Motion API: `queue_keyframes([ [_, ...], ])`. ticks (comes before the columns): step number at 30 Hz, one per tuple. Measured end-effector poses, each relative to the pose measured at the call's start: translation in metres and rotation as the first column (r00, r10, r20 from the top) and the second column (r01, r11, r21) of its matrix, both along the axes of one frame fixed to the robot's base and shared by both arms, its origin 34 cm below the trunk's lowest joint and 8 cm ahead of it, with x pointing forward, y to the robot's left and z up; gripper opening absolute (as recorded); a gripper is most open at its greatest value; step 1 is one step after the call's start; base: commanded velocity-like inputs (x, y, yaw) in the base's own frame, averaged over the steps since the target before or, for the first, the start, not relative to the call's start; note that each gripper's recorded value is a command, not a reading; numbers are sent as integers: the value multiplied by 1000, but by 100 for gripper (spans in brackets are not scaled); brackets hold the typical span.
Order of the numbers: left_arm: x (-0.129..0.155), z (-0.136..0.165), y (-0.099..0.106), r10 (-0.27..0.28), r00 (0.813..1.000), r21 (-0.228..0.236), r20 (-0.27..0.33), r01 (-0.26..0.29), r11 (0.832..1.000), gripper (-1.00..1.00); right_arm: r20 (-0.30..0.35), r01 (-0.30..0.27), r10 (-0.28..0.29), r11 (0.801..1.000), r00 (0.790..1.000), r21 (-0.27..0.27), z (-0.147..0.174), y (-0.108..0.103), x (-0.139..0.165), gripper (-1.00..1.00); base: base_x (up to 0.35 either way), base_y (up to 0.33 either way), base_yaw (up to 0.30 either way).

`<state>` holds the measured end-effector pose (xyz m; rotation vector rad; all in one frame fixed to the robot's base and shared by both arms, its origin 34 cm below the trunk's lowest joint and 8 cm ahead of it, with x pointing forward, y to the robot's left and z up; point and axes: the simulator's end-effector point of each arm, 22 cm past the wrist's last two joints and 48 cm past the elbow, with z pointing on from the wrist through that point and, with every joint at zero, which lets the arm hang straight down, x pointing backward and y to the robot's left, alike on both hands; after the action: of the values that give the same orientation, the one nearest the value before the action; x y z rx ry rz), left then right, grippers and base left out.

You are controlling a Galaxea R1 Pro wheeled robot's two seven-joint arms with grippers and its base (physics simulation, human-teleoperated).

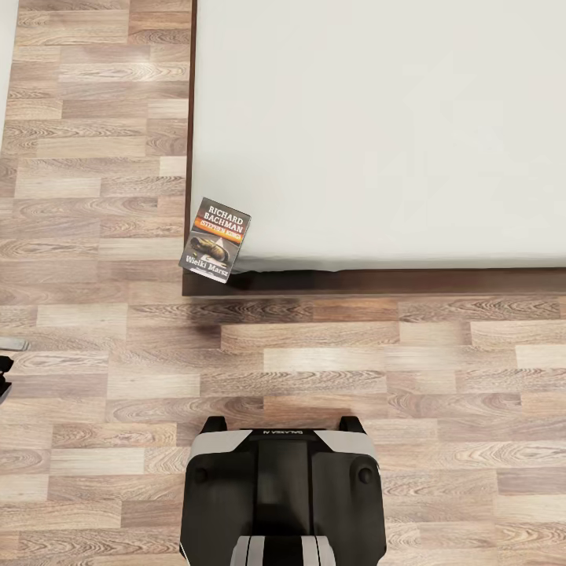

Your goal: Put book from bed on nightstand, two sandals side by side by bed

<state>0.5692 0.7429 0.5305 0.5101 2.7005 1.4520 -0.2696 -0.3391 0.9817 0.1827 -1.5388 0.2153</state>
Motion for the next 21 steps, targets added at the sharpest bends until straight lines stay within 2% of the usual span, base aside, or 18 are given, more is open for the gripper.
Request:
queue_keyframes([
  [10,-2,-1,0,-2,1000,-2,-1,2,1000,100,1,0,0,1000,1000,0,0,0,0,100,0,0,0],
  [21,-6,12,0,-1,1000,-3,-5,1,1000,100,3,1,-1,1000,1000,-1,12,1,-2,100,0,0,0],
])
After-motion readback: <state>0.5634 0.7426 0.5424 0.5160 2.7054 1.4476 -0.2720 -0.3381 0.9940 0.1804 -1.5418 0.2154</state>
